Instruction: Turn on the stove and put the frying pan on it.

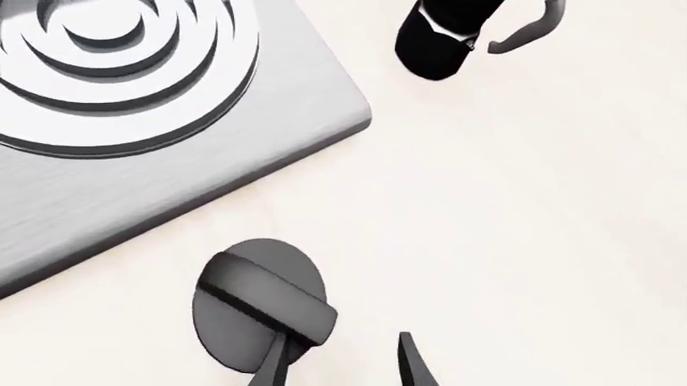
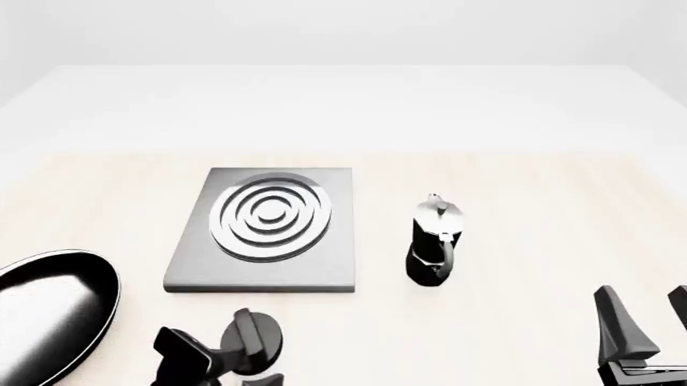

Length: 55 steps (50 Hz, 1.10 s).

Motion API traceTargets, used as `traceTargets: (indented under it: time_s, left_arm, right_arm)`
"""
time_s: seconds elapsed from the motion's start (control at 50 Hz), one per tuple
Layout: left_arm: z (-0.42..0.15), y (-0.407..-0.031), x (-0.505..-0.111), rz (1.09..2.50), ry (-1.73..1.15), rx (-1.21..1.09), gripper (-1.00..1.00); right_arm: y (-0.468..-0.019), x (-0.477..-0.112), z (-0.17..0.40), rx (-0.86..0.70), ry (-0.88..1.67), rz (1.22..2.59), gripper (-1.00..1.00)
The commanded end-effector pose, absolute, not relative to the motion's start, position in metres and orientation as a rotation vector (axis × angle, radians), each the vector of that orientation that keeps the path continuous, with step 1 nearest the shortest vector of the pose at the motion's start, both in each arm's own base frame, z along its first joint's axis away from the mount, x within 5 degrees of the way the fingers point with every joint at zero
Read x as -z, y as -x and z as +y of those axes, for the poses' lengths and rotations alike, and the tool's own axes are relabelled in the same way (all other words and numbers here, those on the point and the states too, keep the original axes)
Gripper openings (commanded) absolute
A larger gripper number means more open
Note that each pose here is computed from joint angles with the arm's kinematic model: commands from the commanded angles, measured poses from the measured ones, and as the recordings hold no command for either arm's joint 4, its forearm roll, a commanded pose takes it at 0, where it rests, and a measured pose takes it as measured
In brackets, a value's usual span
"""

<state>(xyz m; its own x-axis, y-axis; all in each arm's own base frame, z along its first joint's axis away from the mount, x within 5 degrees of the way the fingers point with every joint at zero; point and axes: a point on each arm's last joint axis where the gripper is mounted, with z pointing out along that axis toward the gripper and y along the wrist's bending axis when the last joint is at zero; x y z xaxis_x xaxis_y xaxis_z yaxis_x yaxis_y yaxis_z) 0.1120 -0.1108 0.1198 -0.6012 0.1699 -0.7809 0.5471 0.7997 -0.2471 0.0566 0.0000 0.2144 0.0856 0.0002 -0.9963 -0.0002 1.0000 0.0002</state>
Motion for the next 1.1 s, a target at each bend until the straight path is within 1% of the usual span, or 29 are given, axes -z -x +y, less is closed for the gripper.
traceTargets:
  time_s: [0.02, 0.36, 0.62, 0.76, 0.9, 0.96, 1.1]
  left_arm:
    - [-0.119, -0.114, -0.12, 2.174, -0.561, 0.62, 1.0]
    - [-0.122, -0.116, -0.123, 2.162, -0.577, 0.623, 1.0]
    - [-0.095, -0.111, -0.138, 2.198, -0.529, 0.518, 1.0]
    - [-0.08, -0.109, -0.157, 2.201, -0.519, 0.435, 1.0]
    - [-0.059, -0.098, -0.182, 2.223, -0.511, 0.332, 1.0]
    - [-0.049, -0.096, -0.206, 2.194, -0.482, 0.279, 1.0]
    - [-0.035, -0.09, -0.248, 2.116, -0.411, 0.202, 1.0]
  right_arm:
    - [-0.057, -0.214, 0.0, 0.0, 0.0, 1.485, 1.0]
    - [-0.057, -0.214, 0.0, 0.0, 0.0, 1.485, 1.0]
    - [-0.057, -0.214, 0.0, 0.0, 0.0, 1.485, 1.0]
    - [-0.057, -0.214, 0.0, 0.0, 0.0, 1.485, 1.0]
    - [-0.057, -0.214, 0.0, 0.0, 0.0, 1.485, 1.0]
    - [-0.057, -0.214, 0.0, 0.0, 0.0, 1.485, 1.0]
    - [-0.057, -0.214, 0.0, 0.0, 0.0, 1.485, 1.0]
